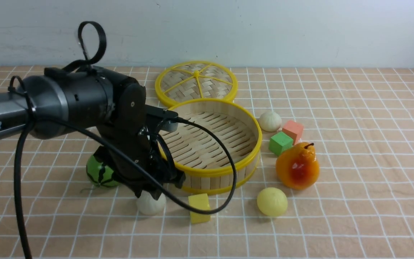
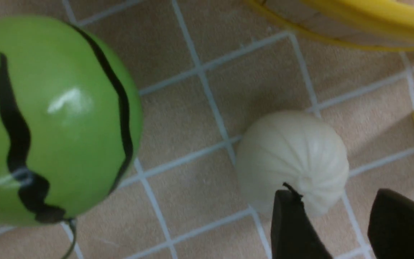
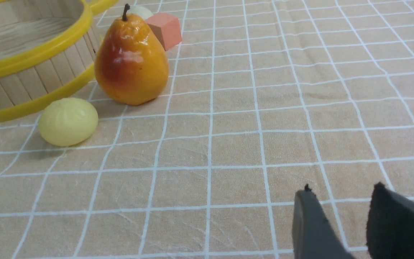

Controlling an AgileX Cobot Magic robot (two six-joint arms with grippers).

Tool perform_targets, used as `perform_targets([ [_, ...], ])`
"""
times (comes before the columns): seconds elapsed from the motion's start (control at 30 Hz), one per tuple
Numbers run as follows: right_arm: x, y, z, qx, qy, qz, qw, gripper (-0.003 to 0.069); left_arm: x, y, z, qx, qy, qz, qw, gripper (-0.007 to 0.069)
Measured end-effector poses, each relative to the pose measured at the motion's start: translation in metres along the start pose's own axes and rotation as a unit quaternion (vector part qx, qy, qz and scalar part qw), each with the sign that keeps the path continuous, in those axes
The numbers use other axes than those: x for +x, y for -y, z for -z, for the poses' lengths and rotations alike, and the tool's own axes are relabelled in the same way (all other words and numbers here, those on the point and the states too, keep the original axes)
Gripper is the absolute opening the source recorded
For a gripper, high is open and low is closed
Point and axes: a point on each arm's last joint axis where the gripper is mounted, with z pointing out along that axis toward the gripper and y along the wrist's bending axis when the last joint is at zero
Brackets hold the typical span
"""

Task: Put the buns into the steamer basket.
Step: Use the left arm to grab a steamed stuffed bun

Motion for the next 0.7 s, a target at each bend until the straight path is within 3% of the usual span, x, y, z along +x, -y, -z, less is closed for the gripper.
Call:
perform_targets([
  [0.33, 0.000, 0.000, 0.000, 0.000, 0.000, 0.000, 1.000, 0.0241, -0.007, -0.004, -0.018, -0.026, 0.024, -0.028, 0.999, 0.0259],
  [0.7, 0.000, 0.000, 0.000, 0.000, 0.000, 0.000, 1.000, 0.0241, -0.005, -0.004, -0.029, -0.028, 0.004, -0.010, 1.000, 0.0223],
])
